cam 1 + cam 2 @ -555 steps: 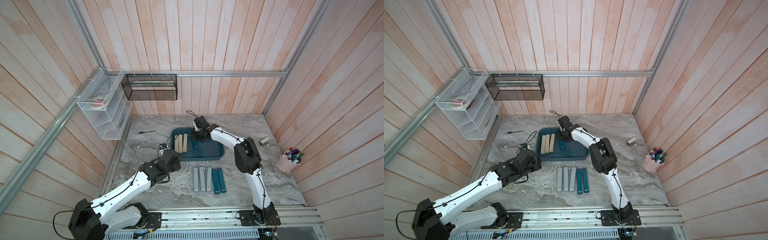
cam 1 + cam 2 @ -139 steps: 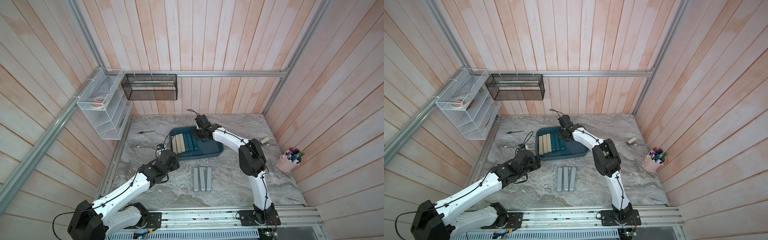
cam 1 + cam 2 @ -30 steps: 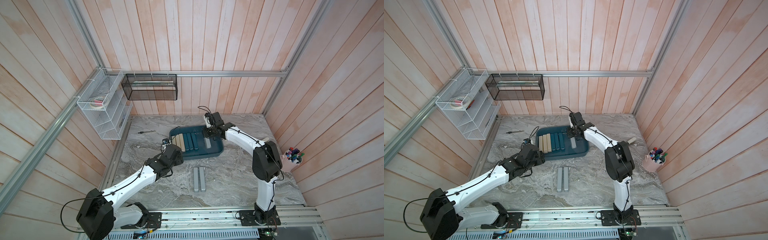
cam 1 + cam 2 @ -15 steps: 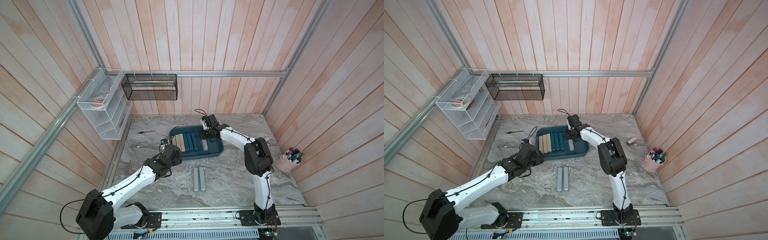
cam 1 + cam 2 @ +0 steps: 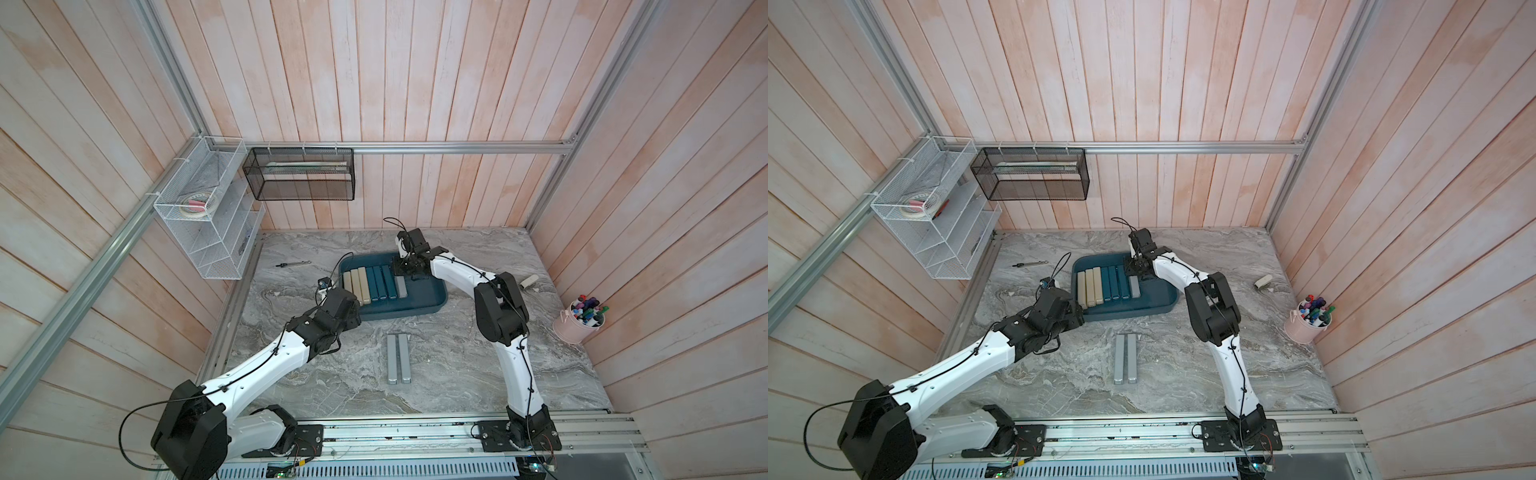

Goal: Put the pruning pliers into the storage box
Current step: Place the pruning pliers in the storage box.

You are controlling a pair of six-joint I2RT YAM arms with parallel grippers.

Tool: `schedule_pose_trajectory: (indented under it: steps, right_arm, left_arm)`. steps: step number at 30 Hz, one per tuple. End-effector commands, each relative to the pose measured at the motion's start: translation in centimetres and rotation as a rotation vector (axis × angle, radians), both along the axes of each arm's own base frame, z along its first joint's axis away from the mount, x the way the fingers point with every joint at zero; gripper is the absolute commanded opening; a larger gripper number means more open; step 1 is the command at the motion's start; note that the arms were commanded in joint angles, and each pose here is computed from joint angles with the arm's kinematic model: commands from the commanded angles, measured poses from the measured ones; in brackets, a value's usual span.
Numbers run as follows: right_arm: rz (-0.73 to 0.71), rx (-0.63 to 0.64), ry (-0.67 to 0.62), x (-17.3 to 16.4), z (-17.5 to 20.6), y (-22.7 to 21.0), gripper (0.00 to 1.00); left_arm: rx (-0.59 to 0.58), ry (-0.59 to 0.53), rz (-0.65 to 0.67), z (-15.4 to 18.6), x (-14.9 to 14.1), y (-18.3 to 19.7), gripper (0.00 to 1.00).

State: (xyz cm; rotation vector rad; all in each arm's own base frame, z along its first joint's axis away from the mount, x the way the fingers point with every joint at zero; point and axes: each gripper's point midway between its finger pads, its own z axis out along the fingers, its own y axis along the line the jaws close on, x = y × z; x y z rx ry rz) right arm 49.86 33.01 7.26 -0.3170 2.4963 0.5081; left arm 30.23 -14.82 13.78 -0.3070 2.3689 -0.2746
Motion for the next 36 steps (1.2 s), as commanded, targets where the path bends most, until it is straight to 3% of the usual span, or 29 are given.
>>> schedule_pose_trajectory:
  steps: [1,15,29,36]
  right_arm:
    - [0.014,0.023,-0.015,0.2,0.4,1.4,0.26]
    - [-0.001,-0.034,-0.038,0.9,0.1,0.9,0.29]
    - [0.0,-0.03,-0.009,1.0,-1.5,1.4,0.4]
    - [-0.005,-0.033,-0.026,1.0,-0.2,1.3,0.43]
  left_arm:
    - [-0.004,0.01,0.0,-0.4,-0.4,0.5,0.71]
    - [-0.013,0.021,-0.009,-0.7,-0.4,0.2,0.71]
    - [-0.019,0.02,-0.014,-0.5,-0.5,0.2,0.71]
    - [-0.015,0.025,-0.018,-0.6,-0.4,0.1,0.71]
